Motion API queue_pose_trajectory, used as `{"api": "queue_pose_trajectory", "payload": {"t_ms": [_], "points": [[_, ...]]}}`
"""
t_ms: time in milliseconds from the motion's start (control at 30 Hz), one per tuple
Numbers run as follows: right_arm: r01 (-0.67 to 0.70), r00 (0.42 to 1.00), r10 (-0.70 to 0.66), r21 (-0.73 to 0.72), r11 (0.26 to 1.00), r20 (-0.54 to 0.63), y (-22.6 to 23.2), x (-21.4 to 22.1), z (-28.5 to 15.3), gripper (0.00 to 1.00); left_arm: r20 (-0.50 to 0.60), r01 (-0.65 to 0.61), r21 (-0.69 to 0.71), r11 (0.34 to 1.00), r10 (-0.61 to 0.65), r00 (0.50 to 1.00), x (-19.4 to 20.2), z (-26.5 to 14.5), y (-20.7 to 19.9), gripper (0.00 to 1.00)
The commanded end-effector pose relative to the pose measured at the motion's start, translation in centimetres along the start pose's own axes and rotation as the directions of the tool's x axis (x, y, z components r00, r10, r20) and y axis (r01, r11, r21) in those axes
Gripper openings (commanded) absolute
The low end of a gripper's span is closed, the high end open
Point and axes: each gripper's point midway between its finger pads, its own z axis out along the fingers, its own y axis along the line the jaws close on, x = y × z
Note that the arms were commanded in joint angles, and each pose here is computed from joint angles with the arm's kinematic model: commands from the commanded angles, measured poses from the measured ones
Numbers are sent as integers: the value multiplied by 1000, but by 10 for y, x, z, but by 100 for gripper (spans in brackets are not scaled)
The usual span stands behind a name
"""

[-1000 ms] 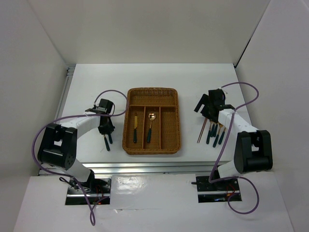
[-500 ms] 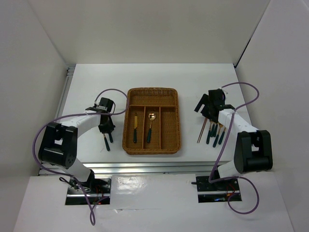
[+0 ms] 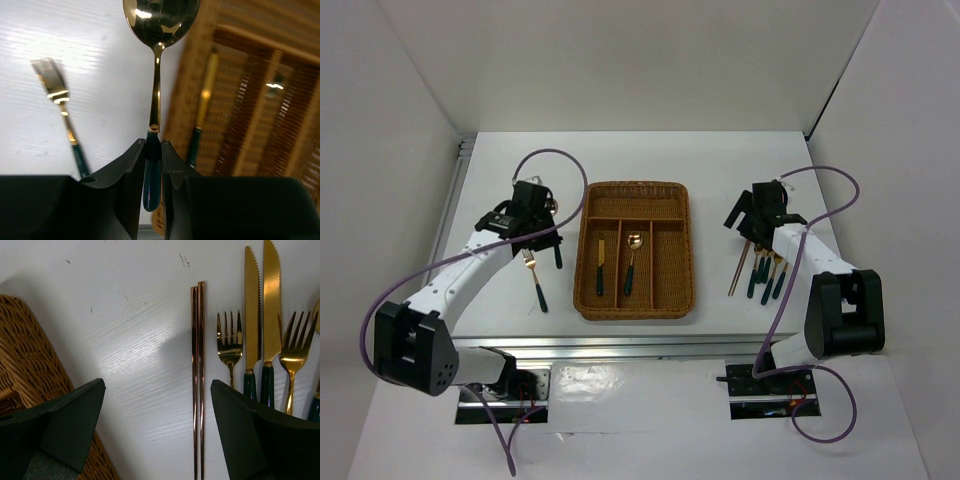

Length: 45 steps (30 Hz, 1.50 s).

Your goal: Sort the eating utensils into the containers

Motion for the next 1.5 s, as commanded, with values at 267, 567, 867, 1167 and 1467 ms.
{"api": "queue_pose_trajectory", "payload": {"t_ms": [267, 567, 867, 1167, 1467], "points": [[-1, 996, -2, 32, 999, 87, -1, -29, -4, 95, 30, -122, 396, 910, 120, 992, 14, -47, -132, 23], [18, 997, -18, 3, 1000, 80, -4, -18, -13, 95, -5, -90, 472, 877, 105, 994, 60, -25, -179, 23], [11, 998, -9, -39, 999, 57, -4, -4, -16, 95, -37, -93, 454, 886, 123, 992, 91, 0, -189, 23], [11, 998, -9, -39, 999, 57, -5, -2, -20, 95, -76, -91, 403, 911, 132, 988, 107, 28, -182, 24], [3, 999, -1, -34, 999, 49, -9, 3, -20, 95, -85, -132, 375, 918, 175, 981, 117, 41, -185, 27]]}}
